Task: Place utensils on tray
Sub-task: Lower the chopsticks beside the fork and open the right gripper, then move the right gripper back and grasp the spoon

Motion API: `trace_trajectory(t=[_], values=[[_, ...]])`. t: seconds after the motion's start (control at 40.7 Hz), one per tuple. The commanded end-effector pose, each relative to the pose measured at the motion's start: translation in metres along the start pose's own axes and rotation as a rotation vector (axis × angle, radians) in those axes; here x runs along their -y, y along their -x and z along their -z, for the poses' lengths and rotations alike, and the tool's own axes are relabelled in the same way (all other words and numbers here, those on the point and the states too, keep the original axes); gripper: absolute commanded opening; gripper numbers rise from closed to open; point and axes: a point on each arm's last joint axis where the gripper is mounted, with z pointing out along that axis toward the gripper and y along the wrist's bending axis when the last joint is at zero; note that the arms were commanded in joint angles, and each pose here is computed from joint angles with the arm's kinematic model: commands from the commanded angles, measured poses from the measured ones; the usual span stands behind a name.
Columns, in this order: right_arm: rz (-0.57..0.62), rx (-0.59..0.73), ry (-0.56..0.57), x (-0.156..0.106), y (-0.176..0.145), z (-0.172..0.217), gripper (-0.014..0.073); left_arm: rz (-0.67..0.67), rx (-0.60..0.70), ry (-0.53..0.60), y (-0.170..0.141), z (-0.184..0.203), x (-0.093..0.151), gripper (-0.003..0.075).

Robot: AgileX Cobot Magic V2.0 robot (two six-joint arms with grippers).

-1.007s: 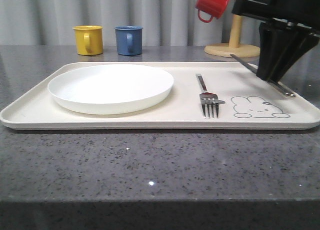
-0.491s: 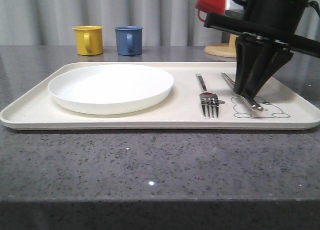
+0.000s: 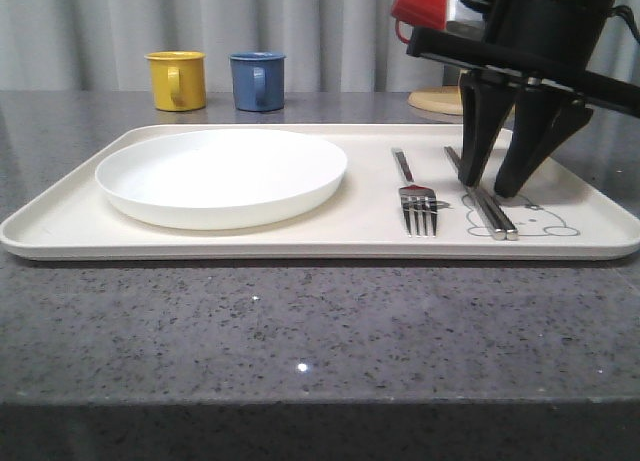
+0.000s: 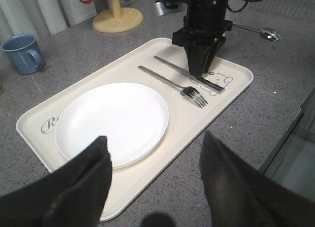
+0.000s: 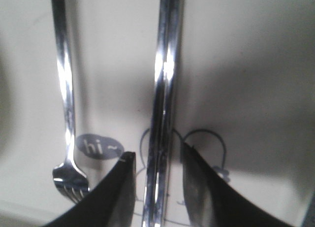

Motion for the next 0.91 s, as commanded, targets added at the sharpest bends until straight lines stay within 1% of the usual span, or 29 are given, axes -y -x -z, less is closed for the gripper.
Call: trace_trajectory(t=[0.0, 0.074, 0.172, 0.27, 0.369, 0.393, 0.442, 0.614, 0.786, 0.884], values=[[0.122, 0.084, 0.011, -0.008, -0.020, 0.054, 0.0277, 0.021, 0.100, 0.004, 0.014, 0.004, -0.001, 0.0391], [0.164, 0.140, -0.021, -0.005, -0.029, 0.073, 0.0277, 0.021, 0.100, 0.004, 0.014, 0.004, -0.001, 0.0391], [0.179, 0.192, -0.100, 0.006, -0.041, 0.093, 0.0277, 0.021, 0.100, 0.004, 0.014, 0.004, -0.001, 0.0391], [0.147, 0.228, -0.147, 0.023, -0.051, 0.110, 0.0277, 0.021, 0.100, 0.004, 0.014, 0.004, -0.001, 0.0391], [0.067, 0.263, -0.192, 0.052, -0.059, 0.123, 0.0277, 0.021, 0.100, 0.004, 0.014, 0.004, -0.001, 0.0391], [0.058, 0.260, -0.199, 0.057, -0.060, 0.123, 0.0277, 0.021, 0.100, 0.004, 0.014, 0.004, -0.001, 0.0391], [0.019, 0.267, -0.221, 0.076, -0.063, 0.127, 0.0277, 0.021, 0.100, 0.004, 0.014, 0.004, -0.001, 0.0391], [-0.031, 0.246, -0.282, 0.127, -0.063, 0.130, 0.0277, 0.021, 0.100, 0.004, 0.014, 0.004, -0.001, 0.0391], [-0.080, 0.258, -0.302, 0.151, -0.051, 0.123, 0.0277, 0.021, 0.100, 0.004, 0.014, 0.004, -0.001, 0.0391], [-0.073, 0.249, -0.332, 0.158, -0.042, 0.115, 0.0277, 0.021, 0.100, 0.004, 0.014, 0.004, -0.001, 0.0391]])
